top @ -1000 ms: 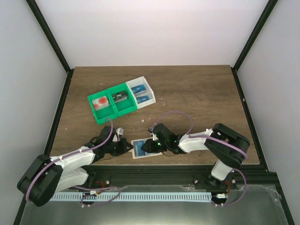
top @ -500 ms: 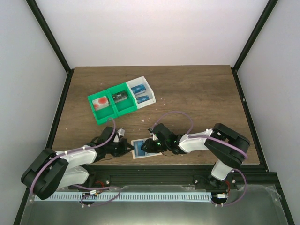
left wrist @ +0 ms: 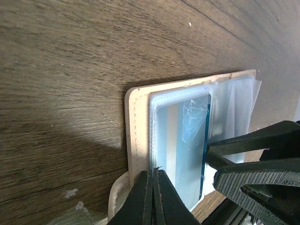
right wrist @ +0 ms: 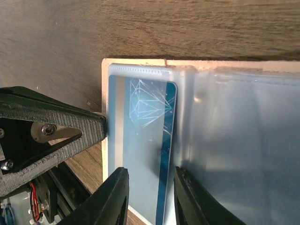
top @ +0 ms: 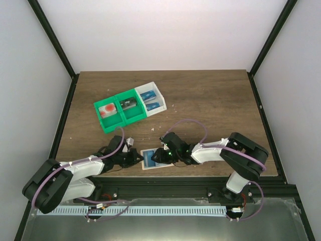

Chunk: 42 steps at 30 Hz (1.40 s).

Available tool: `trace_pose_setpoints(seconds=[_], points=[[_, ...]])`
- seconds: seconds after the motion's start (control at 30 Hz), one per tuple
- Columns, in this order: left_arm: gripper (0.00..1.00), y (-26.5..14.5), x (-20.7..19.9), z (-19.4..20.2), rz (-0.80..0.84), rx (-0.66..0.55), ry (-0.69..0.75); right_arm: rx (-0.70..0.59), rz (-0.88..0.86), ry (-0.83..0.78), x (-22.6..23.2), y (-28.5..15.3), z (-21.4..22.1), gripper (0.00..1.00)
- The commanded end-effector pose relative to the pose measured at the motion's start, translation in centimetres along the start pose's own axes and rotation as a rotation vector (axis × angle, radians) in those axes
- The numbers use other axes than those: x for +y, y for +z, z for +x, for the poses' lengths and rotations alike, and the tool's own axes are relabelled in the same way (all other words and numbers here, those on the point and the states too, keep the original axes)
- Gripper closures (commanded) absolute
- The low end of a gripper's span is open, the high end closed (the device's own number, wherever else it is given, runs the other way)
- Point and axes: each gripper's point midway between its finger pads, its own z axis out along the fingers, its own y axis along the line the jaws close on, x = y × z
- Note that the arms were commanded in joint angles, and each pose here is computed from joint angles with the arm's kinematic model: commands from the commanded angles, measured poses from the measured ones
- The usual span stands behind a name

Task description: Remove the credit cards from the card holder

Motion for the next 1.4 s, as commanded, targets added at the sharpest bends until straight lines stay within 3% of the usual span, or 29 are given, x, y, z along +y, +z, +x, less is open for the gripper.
trace_pose_setpoints(seconds=[0.0, 0.3, 0.83, 1.0, 1.27, 1.37], points=[[1.0, -0.4, 0.4, -0.5, -0.06, -0.023, 0.001, 0.002, 0.055, 0.014, -0.5, 0.1, 0.0, 0.71], [0.92, -1.1, -1.6, -0.2, 0.018, -0.01, -0.018, 0.003, 0.051, 0.012, -0.6, 0.3, 0.0, 0.72], [1.0, 1.2, 1.8, 2.0, -0.057, 0.074, -0.054, -0.002, 0.046, 0.01, -1.2, 0.7, 0.3, 0.73], [1.0, 1.2, 2.4, 2.1, -0.074, 0.07, -0.059, -0.028, 0.011, 0.014, -0.8, 0.3, 0.1, 0.78], [0.99, 1.2, 3.2, 1.9, -0.114, 0.051, -0.044, -0.062, -0.017, -0.001, -0.5, -0.5, 0.0, 0.99], [0.99, 1.3, 3.5, 1.9, -0.126, 0.052, -0.047, -0.079, -0.018, -0.006, -0.6, -0.8, -0.1, 1.0]])
